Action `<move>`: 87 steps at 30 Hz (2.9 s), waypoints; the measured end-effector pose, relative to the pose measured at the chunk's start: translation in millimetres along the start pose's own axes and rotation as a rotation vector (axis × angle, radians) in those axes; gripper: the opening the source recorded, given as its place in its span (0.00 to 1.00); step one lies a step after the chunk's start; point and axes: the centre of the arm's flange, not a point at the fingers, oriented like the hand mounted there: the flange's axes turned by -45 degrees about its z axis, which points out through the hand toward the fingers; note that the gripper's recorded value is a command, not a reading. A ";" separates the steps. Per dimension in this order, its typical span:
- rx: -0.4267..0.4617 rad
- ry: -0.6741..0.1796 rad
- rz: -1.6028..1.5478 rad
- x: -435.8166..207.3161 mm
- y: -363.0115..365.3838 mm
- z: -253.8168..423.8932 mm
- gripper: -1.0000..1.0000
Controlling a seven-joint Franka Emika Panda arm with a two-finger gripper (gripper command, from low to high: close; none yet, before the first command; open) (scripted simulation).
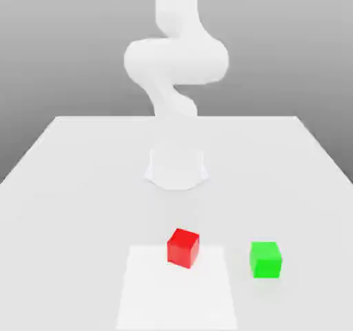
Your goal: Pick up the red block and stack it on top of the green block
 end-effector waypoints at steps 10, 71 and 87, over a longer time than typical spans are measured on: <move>0.174 -0.342 -0.481 -129.3 -9.8 218.4 0.50; 0.296 -0.675 -0.731 -291.6 -115.6 314.4 0.00; 0.211 -0.700 -0.473 -314.8 -202.2 346.4 1.00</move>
